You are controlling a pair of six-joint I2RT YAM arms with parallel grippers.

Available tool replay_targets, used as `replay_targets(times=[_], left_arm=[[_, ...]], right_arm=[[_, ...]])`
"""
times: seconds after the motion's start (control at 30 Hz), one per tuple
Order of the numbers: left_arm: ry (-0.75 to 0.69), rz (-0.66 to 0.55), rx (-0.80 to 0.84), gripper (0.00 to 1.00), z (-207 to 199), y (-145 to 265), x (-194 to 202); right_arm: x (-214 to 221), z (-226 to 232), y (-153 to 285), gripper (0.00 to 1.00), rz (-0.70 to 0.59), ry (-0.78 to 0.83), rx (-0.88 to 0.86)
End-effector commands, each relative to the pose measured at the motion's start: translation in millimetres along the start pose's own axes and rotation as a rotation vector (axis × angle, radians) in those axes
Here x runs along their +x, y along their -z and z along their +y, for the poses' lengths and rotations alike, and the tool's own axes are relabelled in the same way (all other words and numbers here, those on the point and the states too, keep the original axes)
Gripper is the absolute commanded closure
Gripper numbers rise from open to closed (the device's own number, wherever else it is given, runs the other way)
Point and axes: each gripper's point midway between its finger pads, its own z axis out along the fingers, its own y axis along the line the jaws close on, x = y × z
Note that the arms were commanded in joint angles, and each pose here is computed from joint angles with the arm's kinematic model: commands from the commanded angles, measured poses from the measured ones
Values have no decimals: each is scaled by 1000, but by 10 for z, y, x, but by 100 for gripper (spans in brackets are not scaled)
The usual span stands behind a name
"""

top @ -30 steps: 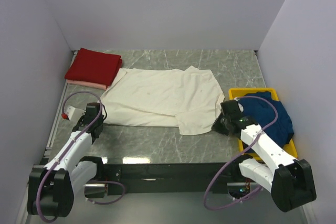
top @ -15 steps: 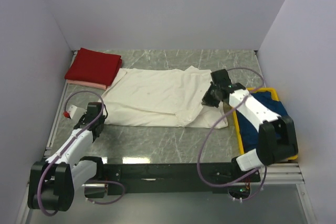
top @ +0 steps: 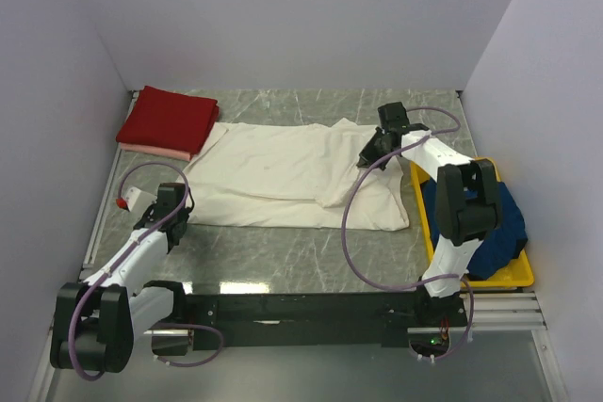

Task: Fold and stack the t-shirts
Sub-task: Fold the tshirt

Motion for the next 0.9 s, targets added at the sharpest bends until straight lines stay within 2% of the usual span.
replay_targets(times=[0.0,0.37,0.67,0.87], left_arm=[[11,-11,47,99,-194,24,-92],[5,-14,50,99,-203,37,-110],[1,-9,50,99,-209,37,-100],[1,-9,54,99,-207,44,-103]], right_arm=[[-249,266,1,100,-40,-40,-99],[-416,458,-118,100,-45,-119,-183],[-514,438,-172,99,-57,-161,-190],[-555,297,-193,94,-63,-212,-180]])
